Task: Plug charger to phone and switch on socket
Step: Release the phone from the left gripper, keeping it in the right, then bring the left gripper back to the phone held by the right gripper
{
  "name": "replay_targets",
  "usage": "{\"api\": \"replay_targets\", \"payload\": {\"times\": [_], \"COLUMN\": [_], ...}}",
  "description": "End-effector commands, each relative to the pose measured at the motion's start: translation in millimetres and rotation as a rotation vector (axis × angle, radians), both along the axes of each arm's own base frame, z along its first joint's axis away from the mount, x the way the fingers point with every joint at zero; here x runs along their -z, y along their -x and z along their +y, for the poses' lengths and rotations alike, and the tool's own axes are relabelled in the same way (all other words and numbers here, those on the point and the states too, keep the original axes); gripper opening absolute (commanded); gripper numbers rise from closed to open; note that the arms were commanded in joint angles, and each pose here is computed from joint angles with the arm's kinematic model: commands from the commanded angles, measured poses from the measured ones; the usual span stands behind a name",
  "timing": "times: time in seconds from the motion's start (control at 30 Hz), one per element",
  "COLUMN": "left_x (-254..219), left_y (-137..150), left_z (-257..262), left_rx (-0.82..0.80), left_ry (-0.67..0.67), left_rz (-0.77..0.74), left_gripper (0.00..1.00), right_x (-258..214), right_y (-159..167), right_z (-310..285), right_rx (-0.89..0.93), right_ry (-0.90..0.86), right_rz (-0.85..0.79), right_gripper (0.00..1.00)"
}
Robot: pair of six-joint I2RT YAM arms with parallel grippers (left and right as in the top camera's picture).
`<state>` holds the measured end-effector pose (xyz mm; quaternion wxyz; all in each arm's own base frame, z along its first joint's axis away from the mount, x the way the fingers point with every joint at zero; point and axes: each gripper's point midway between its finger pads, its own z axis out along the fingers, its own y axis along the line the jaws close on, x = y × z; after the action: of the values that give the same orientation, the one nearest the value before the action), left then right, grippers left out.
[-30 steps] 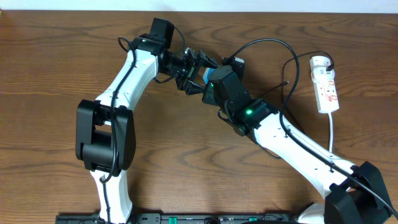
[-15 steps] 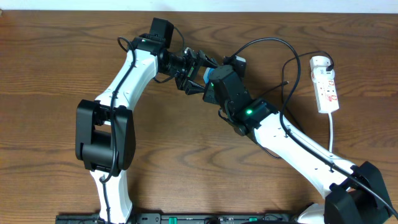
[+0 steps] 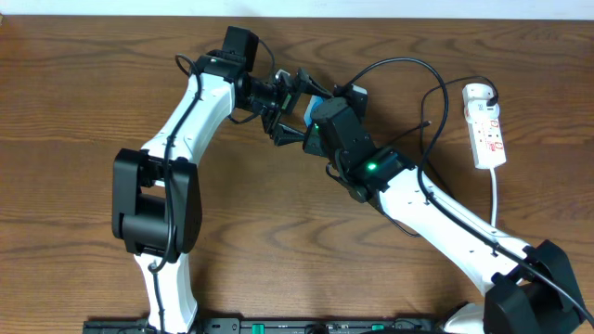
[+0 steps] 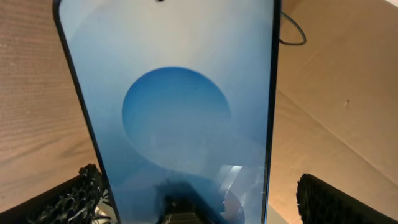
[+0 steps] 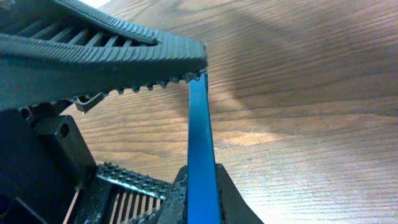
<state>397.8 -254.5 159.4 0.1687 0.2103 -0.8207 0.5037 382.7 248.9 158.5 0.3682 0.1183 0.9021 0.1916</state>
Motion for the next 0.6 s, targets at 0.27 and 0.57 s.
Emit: {"api": "replay_targets", "payload": {"times": [0.27, 0.57], "left_x": [-83, -111], "left_y": [13, 109], "left_z": [43, 182], "left_rx": [0.030, -0.096], "left_ry": [-0.130, -0.952], "left_rz": [-0.454, -0.502], "left_gripper": [0.99, 0.99], "right_x": [-48, -37], "right_y": [-2, 2], "right_z": [-44, -72], "right_rx": [0.016, -0.001], "right_ry": [-0.108, -0.202], "right_rz": [0.001, 0.110], "right_gripper": [0.01, 0.01]}}
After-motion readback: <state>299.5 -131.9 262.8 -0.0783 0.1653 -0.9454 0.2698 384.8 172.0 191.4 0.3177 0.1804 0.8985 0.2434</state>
